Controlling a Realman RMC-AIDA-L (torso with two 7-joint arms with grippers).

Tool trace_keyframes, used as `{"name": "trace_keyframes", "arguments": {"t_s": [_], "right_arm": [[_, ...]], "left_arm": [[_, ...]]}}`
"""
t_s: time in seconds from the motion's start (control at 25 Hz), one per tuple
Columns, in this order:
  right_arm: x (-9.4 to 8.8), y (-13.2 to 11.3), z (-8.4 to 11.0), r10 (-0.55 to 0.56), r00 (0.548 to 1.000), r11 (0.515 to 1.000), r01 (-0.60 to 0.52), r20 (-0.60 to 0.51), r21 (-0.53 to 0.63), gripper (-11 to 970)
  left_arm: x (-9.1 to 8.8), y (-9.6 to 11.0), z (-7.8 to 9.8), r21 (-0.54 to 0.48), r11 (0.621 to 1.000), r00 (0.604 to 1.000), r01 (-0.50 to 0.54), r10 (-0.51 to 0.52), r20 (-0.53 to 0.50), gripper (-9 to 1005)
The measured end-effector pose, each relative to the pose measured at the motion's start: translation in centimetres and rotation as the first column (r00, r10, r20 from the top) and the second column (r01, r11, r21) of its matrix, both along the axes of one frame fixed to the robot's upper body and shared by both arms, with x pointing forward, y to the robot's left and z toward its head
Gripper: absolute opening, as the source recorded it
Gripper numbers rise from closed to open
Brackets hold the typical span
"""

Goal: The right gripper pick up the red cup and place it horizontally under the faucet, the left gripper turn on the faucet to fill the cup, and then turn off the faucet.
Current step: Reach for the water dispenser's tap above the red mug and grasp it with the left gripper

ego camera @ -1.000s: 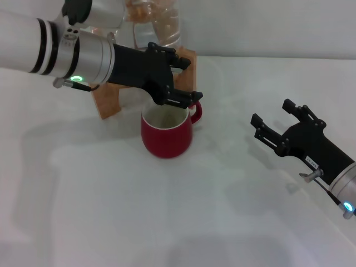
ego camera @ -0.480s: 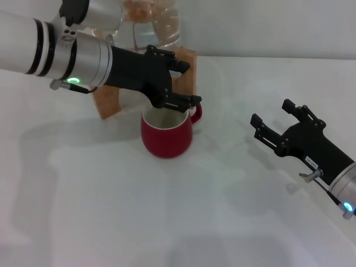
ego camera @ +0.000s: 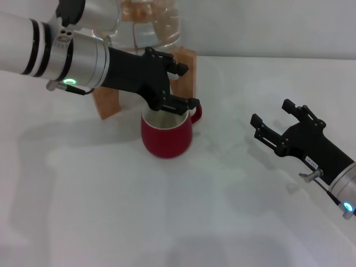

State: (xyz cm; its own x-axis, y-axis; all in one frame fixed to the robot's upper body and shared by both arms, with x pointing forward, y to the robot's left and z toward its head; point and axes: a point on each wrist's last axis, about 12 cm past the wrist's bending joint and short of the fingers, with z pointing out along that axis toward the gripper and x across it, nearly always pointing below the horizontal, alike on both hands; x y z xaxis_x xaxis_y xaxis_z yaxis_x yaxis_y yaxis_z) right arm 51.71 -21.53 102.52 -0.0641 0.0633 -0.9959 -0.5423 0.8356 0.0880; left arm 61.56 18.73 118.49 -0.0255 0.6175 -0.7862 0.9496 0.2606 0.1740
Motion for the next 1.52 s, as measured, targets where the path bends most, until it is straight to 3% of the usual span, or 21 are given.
{"name": "trace_keyframes", "arguments": {"t_s": [0.76, 1.0, 1.16, 1.52], "right_arm": [[0.0, 0.1, 0.0, 0.006, 1.000, 1.000, -0.006, 0.001, -0.001, 870], [0.0, 0.2, 0.0, 0.013, 1.000, 1.000, -0.013, 0.001, -0.004, 870], [0.1, 0.3, 0.0, 0.014, 1.000, 1.000, -0.014, 0.002, -0.004, 869], [0.1, 0.2, 0.1, 0.012, 1.000, 1.000, -0.012, 0.003, -0.005, 869]], "left_arm": [[-0.3, 0.1, 0.4, 0.013, 1.000, 1.000, 0.009, -0.009, -0.001, 756], [-0.2, 0.4, 2.0, -0.029, 0.999, 0.996, -0.021, 0.023, 0.081, 757], [-0.7, 1.0, 2.3, -0.065, 0.997, 0.993, -0.045, 0.052, 0.108, 757], [-2.7, 2.1, 1.3, -0.082, 0.993, 0.992, -0.087, 0.094, 0.088, 757]]}}
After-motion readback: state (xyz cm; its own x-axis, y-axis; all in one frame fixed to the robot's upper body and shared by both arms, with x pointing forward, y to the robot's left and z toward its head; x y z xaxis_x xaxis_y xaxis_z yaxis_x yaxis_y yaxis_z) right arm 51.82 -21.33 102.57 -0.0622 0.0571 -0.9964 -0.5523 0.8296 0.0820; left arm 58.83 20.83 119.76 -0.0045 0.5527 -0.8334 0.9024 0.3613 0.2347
